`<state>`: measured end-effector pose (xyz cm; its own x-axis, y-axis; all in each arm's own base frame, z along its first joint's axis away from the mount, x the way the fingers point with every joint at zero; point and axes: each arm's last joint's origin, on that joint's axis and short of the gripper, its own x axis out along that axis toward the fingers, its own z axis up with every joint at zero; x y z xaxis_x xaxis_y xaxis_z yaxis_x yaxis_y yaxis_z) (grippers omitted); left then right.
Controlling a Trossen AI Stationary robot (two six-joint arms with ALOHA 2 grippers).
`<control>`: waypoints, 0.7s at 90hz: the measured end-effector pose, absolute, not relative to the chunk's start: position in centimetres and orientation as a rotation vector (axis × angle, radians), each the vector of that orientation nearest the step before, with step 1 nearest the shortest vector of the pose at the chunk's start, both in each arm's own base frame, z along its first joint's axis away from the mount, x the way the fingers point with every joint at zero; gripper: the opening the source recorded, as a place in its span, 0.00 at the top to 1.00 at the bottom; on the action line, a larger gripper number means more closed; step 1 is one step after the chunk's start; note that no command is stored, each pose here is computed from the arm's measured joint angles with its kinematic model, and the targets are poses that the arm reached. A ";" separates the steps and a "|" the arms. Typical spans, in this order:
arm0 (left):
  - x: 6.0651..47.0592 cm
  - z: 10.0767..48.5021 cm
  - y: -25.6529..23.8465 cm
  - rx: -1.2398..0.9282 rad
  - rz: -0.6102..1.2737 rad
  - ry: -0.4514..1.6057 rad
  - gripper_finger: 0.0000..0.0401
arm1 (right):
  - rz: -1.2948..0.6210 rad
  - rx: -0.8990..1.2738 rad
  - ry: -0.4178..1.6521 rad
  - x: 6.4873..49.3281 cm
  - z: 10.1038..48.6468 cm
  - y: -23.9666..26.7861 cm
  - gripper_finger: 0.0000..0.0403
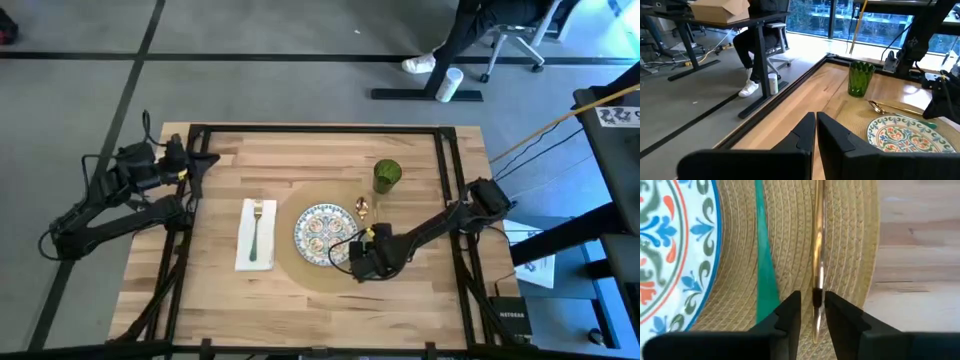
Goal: Set table place
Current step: Put the gold table knife to the right of the green spoon on the brown place mat
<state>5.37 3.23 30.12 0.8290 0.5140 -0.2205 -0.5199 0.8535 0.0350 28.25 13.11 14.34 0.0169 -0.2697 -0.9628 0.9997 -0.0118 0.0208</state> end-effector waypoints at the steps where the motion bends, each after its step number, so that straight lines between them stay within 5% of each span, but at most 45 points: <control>1: 5.4 30.1 3.2 -0.027 0.549 0.226 1.00 | -1.323 1.024 0.985 28.3 14.4 13.1 0.82; 63: 5.4 30.1 3.2 -0.027 0.549 0.226 1.00 | -1.352 0.932 0.952 29.5 17.5 12.5 0.82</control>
